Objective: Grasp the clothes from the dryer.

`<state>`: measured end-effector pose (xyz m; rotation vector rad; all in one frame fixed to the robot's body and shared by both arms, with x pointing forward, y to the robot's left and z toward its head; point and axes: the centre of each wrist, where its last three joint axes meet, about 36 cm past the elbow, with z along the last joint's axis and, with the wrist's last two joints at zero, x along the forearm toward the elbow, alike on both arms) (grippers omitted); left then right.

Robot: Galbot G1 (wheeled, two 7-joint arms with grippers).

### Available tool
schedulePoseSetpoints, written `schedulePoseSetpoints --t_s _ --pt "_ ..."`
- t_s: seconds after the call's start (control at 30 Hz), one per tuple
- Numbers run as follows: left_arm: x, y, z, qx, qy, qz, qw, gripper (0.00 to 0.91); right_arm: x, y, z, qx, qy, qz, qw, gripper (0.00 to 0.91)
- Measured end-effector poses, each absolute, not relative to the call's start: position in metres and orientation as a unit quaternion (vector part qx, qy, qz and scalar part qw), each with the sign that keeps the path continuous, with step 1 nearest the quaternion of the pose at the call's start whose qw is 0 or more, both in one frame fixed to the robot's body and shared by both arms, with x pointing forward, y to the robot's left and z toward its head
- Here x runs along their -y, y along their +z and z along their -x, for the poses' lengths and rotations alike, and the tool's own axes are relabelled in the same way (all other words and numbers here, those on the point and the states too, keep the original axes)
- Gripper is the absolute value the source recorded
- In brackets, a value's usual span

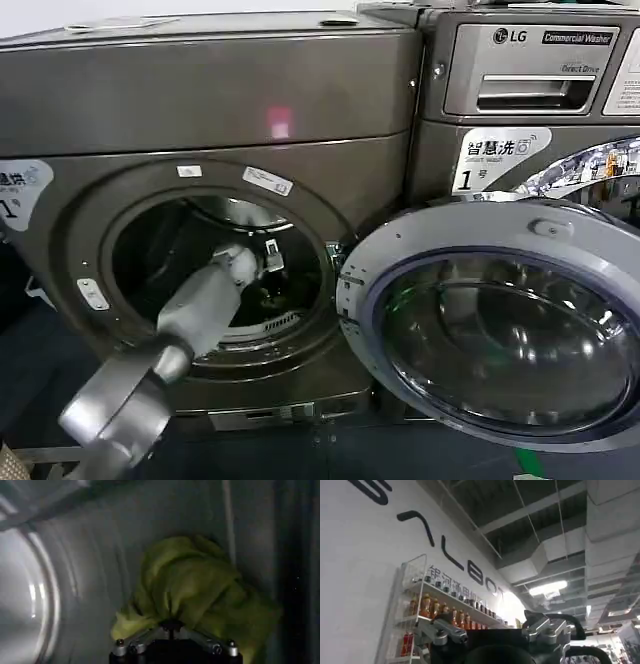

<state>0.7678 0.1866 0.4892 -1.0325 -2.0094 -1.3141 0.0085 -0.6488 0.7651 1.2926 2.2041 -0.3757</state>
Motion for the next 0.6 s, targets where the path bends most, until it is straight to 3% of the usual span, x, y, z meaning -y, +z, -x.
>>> schedulePoseSetpoints --t_s 0.6 --pt "-0.196 0.482 -0.728 0.942 -0.205 0.257 0.07 0.0 0.649 0.76 -0.012 -0.819 -0.142 -0.481 0.278 0.907"
